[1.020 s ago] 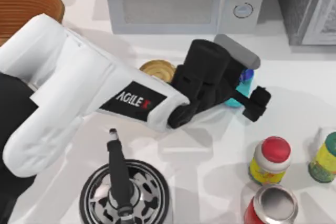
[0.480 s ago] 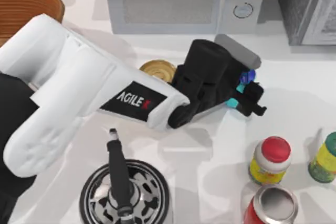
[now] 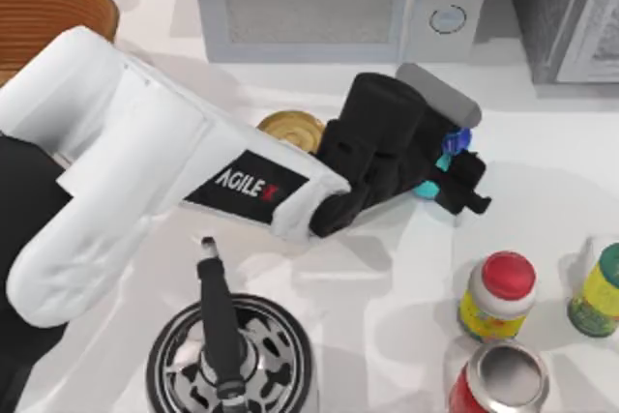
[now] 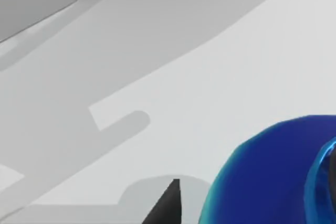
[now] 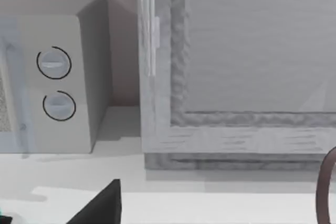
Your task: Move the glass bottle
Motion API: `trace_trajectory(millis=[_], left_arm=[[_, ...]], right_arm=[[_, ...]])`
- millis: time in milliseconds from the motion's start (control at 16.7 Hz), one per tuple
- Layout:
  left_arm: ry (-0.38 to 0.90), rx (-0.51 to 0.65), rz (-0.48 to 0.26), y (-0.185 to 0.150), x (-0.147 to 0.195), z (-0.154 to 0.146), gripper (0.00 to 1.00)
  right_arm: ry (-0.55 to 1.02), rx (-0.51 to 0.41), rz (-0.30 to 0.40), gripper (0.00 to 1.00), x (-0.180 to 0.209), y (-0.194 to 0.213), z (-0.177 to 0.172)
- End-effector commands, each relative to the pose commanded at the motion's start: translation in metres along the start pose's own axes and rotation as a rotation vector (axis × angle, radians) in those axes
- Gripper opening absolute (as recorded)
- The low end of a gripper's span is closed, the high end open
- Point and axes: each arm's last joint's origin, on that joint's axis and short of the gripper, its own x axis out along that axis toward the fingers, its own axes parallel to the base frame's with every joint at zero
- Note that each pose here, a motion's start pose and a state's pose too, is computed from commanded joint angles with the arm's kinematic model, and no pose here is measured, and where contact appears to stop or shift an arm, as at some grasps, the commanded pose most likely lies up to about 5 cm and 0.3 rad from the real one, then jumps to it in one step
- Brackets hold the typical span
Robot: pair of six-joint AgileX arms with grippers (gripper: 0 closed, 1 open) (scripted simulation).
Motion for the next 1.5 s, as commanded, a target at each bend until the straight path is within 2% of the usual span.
trace_trajectory(millis=[240, 420, 600, 720, 840, 1020, 1260, 1380, 1500], left_arm=[[-0.001, 0.001, 0.003, 0.001, -0.001, 0.001, 0.00], [-0.018, -0.006, 0.038, 0.000, -0.016, 0.011, 0.00], [-0.086, -0.049, 0.121, 0.010, -0.051, 0.034, 0.00], [-0.164, -0.103, 0.198, 0.027, -0.084, 0.051, 0.00], [-0.223, -0.172, 0.288, 0.049, -0.120, 0.055, 0.00], [-0.232, -0.275, 0.430, 0.079, -0.167, 0.031, 0.00], [-0.112, -0.380, 0.601, 0.106, -0.207, -0.030, 0.00], [-0.050, -0.409, 0.654, 0.111, -0.217, -0.052, 0.00], [-0.026, -0.418, 0.671, 0.113, -0.220, -0.060, 0.00]], right_arm=[[0.000, 0.000, 0.000, 1.00, 0.000, 0.000, 0.000], [0.000, 0.000, 0.000, 1.00, 0.000, 0.000, 0.000], [0.000, 0.000, 0.000, 1.00, 0.000, 0.000, 0.000], [0.000, 0.000, 0.000, 1.00, 0.000, 0.000, 0.000], [0.000, 0.000, 0.000, 1.00, 0.000, 0.000, 0.000], [0.000, 0.000, 0.000, 1.00, 0.000, 0.000, 0.000], [0.000, 0.000, 0.000, 1.00, 0.000, 0.000, 0.000], [0.000, 0.000, 0.000, 1.00, 0.000, 0.000, 0.000], [0.000, 0.000, 0.000, 1.00, 0.000, 0.000, 0.000]])
